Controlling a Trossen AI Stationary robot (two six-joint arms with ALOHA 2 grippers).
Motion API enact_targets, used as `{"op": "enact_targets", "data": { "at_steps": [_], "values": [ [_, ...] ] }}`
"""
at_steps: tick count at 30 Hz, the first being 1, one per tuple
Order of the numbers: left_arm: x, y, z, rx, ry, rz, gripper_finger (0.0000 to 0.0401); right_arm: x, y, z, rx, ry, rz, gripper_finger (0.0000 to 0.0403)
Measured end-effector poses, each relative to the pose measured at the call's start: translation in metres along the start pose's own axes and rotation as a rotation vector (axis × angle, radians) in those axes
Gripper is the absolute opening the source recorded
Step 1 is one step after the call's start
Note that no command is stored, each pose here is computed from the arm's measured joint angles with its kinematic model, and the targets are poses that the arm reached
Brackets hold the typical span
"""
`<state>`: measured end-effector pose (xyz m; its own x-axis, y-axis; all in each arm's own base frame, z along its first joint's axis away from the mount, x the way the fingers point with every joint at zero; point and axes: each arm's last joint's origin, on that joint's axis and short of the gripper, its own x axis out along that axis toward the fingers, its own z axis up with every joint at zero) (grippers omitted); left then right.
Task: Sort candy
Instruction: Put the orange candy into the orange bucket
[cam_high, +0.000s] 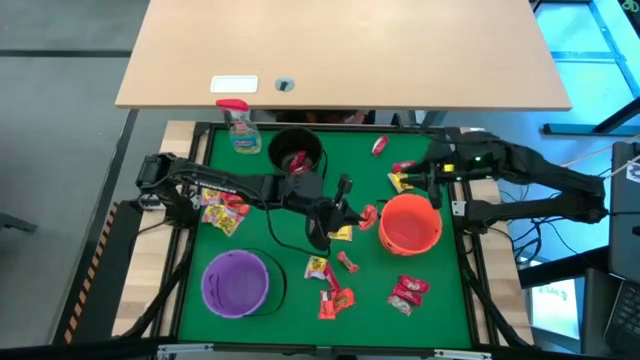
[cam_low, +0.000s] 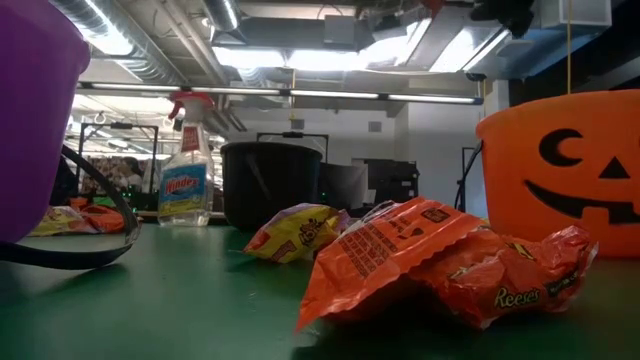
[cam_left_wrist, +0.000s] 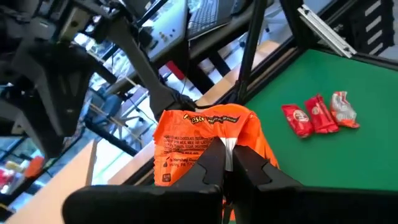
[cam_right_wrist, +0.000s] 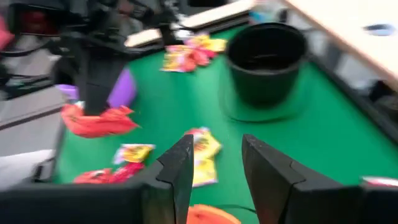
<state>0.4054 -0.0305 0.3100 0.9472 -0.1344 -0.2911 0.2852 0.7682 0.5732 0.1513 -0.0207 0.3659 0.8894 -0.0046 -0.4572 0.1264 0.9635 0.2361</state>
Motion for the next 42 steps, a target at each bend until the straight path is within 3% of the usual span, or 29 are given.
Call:
{"op": "enact_targets", "data": {
  "at_steps": [9, 21, 31, 42],
  "values": [
    [-0.002, -0.002, -0.002, -0.118, 0.012, -0.057, 0.0000, 0.052, -0.001, -0.008, -0.073, -0.129, 0.298, 0.0133],
    [-0.051, 0.019, 0.011, -0.258, 0.010, -0.140, 0.0000, 0.062, -0.001, 0.000, -0.162, -0.233, 0.301, 0.0133],
    [-0.061, 0.020, 0.000, -0.327, 0.119, -0.182, 0.0000, 0.094, 0.008, -0.001, -0.266, -0.242, 0.342, 0.0134],
    [-0.091, 0.029, 0.014, -0.348, 0.060, -0.201, 0.0000, 0.110, 0.024, -0.006, -0.443, -0.276, 0.225, 0.0134]
  ]
}}
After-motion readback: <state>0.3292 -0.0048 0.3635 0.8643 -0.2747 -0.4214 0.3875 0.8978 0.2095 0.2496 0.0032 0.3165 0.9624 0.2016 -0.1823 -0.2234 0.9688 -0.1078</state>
